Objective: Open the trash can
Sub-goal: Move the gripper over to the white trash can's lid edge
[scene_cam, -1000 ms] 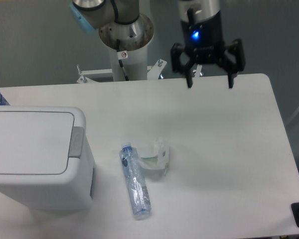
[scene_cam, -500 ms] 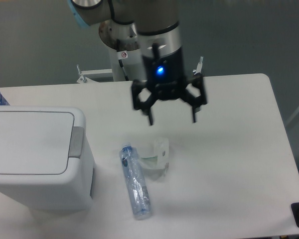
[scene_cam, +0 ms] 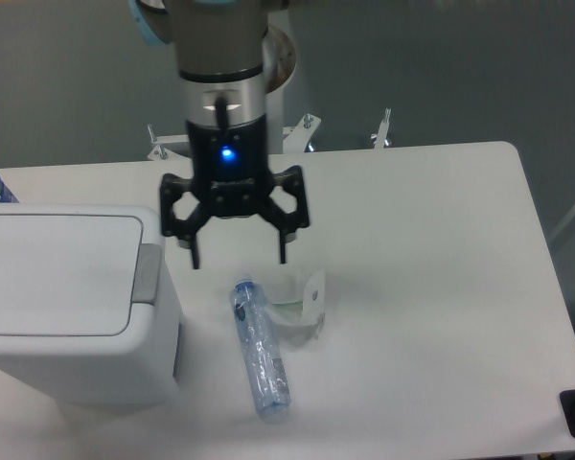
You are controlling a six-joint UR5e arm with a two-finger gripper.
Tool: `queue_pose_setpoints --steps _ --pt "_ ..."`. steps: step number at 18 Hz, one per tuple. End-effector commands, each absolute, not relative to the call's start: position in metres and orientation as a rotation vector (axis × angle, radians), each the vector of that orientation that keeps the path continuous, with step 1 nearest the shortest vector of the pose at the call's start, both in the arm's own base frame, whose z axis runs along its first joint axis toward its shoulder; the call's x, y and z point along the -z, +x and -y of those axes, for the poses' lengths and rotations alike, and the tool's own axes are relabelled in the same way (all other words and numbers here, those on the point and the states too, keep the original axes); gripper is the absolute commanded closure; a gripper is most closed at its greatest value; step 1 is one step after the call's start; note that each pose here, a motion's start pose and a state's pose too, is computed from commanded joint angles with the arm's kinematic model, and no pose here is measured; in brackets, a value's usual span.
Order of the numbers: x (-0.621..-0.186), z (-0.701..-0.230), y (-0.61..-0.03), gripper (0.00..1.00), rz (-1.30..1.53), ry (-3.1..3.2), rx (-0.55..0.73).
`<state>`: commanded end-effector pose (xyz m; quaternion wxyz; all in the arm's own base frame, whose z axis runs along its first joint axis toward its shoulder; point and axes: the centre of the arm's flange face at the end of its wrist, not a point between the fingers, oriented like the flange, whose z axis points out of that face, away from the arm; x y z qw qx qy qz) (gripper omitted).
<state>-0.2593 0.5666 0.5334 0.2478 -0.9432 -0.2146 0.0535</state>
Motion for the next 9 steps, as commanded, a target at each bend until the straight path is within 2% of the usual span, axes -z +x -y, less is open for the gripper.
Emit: queue_pose_setpoints --steps 9 --pt "-0.516 -0.579 -0.248 0.00 0.561 -2.603 -0.121"
